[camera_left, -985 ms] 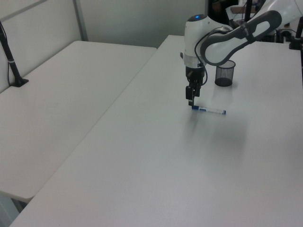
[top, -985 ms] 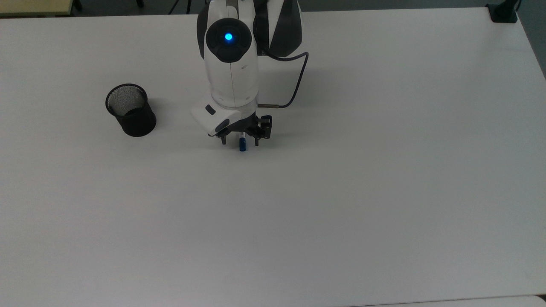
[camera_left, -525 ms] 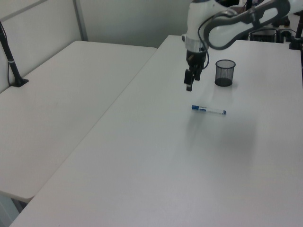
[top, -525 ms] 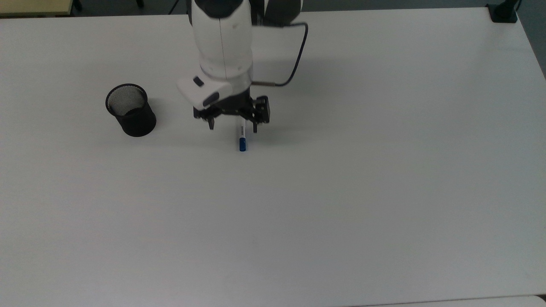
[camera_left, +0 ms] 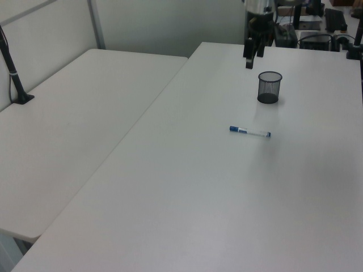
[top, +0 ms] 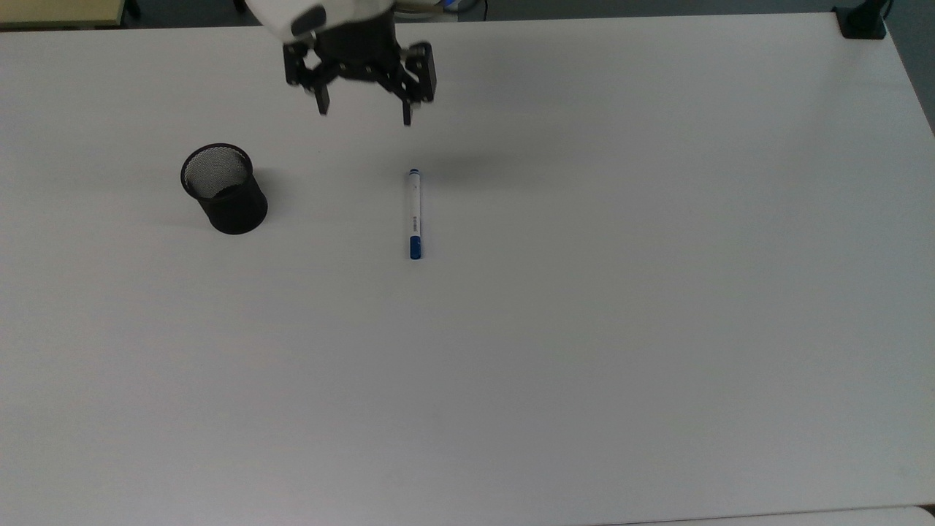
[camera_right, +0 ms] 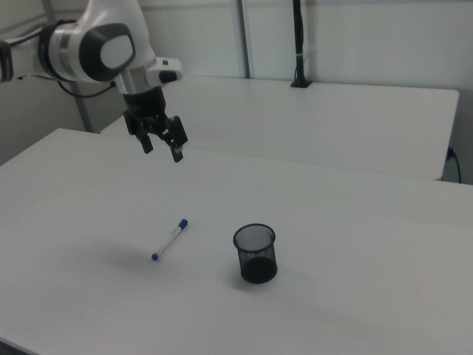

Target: Remove the marker

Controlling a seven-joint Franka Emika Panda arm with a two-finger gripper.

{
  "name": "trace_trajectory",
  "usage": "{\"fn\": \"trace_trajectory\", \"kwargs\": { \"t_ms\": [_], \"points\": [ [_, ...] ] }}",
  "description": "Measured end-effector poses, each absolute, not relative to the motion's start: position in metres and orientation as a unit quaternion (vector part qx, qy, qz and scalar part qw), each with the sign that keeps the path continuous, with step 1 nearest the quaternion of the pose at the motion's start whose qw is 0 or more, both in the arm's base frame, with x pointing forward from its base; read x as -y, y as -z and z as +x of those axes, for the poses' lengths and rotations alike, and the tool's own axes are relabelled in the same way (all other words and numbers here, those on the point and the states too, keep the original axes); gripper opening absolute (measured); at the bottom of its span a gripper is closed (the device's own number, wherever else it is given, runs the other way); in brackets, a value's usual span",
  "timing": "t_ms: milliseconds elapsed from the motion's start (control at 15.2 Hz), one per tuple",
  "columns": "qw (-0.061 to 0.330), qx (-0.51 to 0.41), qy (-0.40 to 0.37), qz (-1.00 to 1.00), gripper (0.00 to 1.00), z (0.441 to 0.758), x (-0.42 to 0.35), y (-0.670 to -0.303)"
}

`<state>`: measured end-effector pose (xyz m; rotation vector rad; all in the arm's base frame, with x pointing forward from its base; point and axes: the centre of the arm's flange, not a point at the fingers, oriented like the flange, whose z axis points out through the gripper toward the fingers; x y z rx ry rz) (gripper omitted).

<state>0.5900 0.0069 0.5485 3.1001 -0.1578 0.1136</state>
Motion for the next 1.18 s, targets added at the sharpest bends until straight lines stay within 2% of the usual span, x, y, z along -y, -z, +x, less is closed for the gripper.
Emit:
{"fn": "trace_trajectory", "kwargs": {
  "t_ms": [197, 460, 1182],
  "points": [
    [0.019, 0.063, -0.038, 0.997, 1.0, 0.569, 0.005, -0.58],
    [0.02, 0.066, -0.037, 0.997, 1.0, 0.551, 0.008, -0.602],
    [0.023, 0.03, -0.042, 0.998, 1.0, 0.546, 0.031, -0.611]
  ]
}}
